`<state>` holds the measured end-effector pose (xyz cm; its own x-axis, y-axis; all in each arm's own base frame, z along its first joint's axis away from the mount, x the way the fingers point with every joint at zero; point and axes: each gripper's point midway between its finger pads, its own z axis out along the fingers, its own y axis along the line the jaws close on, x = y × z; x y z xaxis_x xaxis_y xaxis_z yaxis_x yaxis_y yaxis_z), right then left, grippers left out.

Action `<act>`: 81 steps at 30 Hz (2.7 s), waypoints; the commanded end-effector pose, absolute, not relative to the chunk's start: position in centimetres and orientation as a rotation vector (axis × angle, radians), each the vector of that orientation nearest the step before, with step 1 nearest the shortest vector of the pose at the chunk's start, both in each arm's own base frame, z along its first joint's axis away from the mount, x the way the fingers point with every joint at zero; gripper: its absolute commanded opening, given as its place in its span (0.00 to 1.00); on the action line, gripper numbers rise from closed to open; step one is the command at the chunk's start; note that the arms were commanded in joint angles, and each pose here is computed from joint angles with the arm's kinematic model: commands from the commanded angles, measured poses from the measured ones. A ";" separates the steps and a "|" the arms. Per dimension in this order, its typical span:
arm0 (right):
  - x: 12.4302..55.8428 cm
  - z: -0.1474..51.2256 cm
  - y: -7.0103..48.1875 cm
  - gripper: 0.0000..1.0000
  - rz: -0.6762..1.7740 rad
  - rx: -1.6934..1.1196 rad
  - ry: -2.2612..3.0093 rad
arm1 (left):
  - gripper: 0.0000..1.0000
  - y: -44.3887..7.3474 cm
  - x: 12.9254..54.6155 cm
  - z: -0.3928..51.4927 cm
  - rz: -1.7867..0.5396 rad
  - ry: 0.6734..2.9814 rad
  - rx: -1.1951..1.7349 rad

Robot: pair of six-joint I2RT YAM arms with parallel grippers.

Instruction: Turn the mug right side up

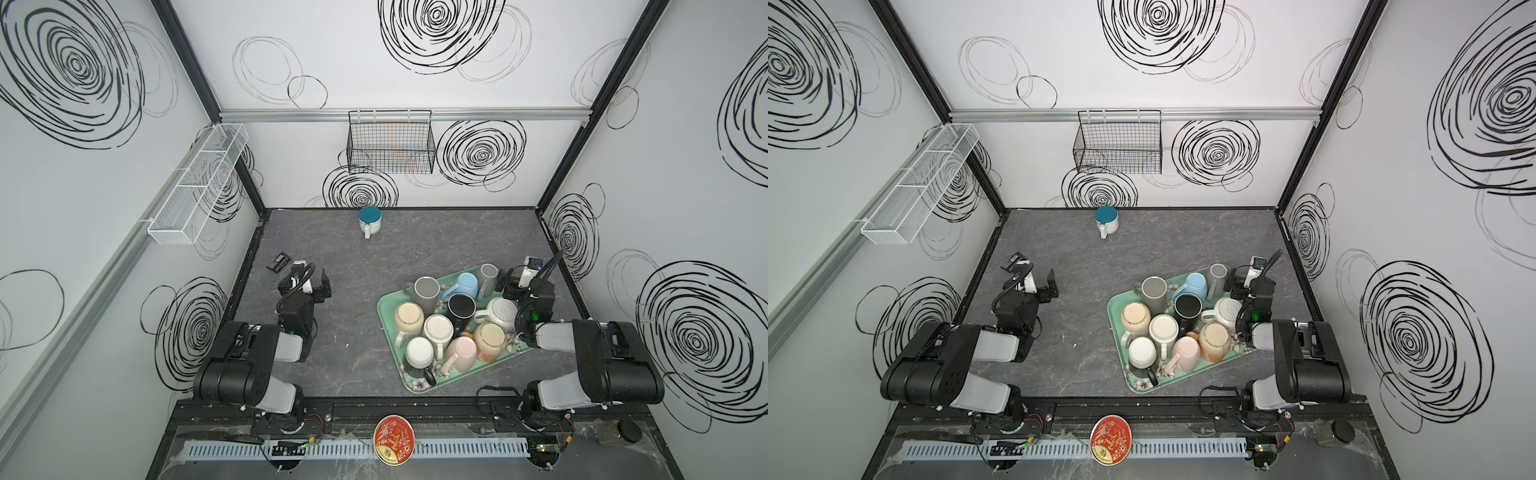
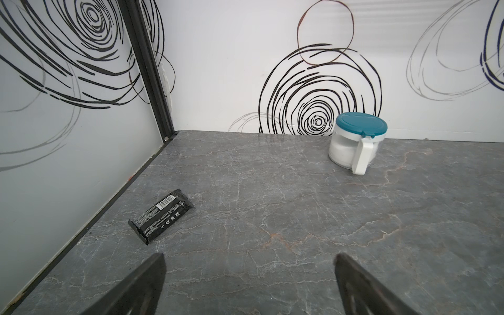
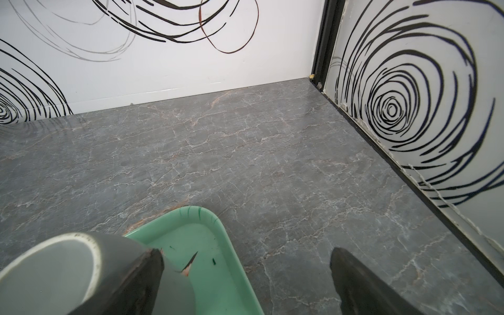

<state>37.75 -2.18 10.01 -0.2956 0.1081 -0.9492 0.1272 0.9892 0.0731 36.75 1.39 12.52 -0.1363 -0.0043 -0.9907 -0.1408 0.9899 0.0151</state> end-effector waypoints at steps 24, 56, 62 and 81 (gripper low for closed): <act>38.1 18.4 -5.8 0.93 0.083 0.513 2.149 | 0.99 -0.1 39.9 21.6 -0.010 1.866 -0.431; 32.5 1.7 -1.7 0.71 0.219 0.571 3.030 | 0.64 -23.3 22.8 6.0 -0.880 2.483 -0.530; 32.6 1.5 -2.4 0.68 0.167 0.568 3.033 | 0.56 -23.6 23.3 4.6 -0.862 2.501 -0.575; 34.3 -0.5 -2.1 0.18 0.155 0.484 3.084 | 0.14 -25.1 27.9 3.1 -0.947 2.448 -0.629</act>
<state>34.87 -3.76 1.61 -0.9520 0.2948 -0.0830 0.2915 0.9553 0.0500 25.10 -23.28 1.60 -0.8228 -0.5286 -0.2089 -0.2992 0.7153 -0.6315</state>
